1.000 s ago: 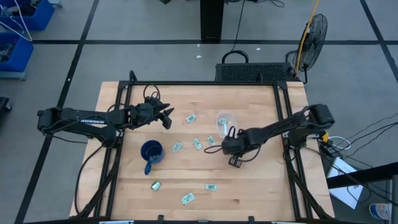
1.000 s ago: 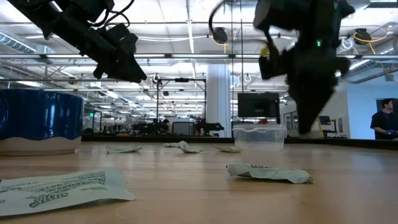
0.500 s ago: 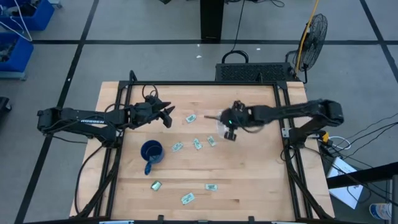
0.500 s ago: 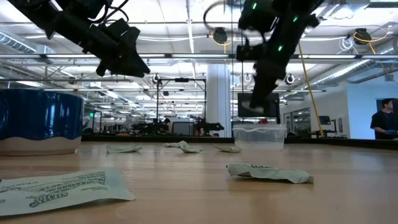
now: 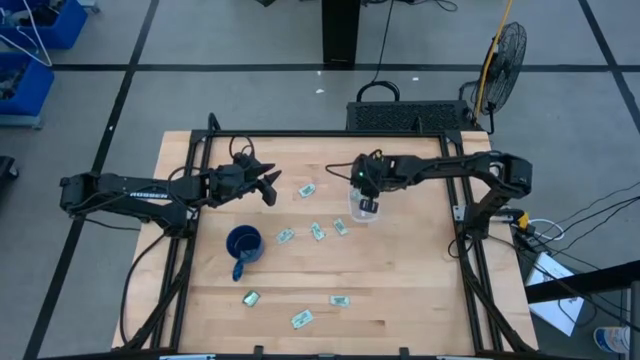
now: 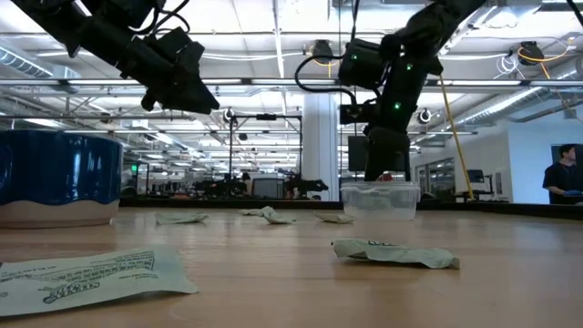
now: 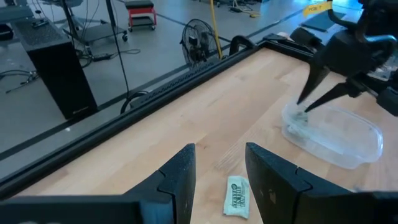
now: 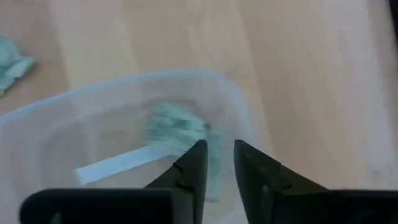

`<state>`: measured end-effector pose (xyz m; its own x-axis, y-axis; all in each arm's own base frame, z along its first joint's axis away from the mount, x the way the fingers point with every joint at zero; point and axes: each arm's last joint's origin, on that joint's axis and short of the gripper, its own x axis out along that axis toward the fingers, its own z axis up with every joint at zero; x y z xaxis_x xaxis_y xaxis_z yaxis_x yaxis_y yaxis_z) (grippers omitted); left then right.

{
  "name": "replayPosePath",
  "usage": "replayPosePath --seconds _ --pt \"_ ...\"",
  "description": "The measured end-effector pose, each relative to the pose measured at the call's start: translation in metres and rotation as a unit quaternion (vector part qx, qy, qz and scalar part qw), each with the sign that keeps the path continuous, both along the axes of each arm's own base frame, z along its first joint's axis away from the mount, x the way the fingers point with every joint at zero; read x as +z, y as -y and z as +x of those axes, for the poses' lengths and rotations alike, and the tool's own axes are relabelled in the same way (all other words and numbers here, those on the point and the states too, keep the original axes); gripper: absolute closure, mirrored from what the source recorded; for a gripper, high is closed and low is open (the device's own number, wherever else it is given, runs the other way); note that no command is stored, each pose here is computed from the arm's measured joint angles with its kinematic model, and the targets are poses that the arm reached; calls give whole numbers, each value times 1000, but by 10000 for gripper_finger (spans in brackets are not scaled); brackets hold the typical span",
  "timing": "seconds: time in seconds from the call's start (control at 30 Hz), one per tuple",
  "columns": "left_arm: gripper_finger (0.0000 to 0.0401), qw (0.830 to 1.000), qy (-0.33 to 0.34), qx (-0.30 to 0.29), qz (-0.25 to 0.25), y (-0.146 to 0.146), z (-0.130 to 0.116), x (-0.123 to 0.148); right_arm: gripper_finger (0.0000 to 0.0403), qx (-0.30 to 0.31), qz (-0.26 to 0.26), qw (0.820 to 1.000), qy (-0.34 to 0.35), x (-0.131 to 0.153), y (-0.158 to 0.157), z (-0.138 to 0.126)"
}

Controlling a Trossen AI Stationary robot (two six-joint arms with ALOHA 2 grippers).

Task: Pick and place Stevia / Truvia into bins
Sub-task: Put the light green stevia packet into the transparent container

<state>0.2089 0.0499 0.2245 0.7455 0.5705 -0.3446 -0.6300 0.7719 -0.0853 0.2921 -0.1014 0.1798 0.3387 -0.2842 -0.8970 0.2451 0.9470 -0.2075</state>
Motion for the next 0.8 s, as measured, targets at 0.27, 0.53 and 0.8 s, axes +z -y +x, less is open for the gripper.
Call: replayPosePath --seconds 0.27,0.53,0.8 --pt "256 1000 -1 -1 0 0 0 0 298 7 -18 999 37 23 -9 -4" --pt "256 1000 -16 0 -15 1 -2 -4 304 -59 46 990 123 55 -44 -12" --pt "256 999 -32 0 -20 1 -3 -7 305 -31 86 983 161 64 -92 -9"
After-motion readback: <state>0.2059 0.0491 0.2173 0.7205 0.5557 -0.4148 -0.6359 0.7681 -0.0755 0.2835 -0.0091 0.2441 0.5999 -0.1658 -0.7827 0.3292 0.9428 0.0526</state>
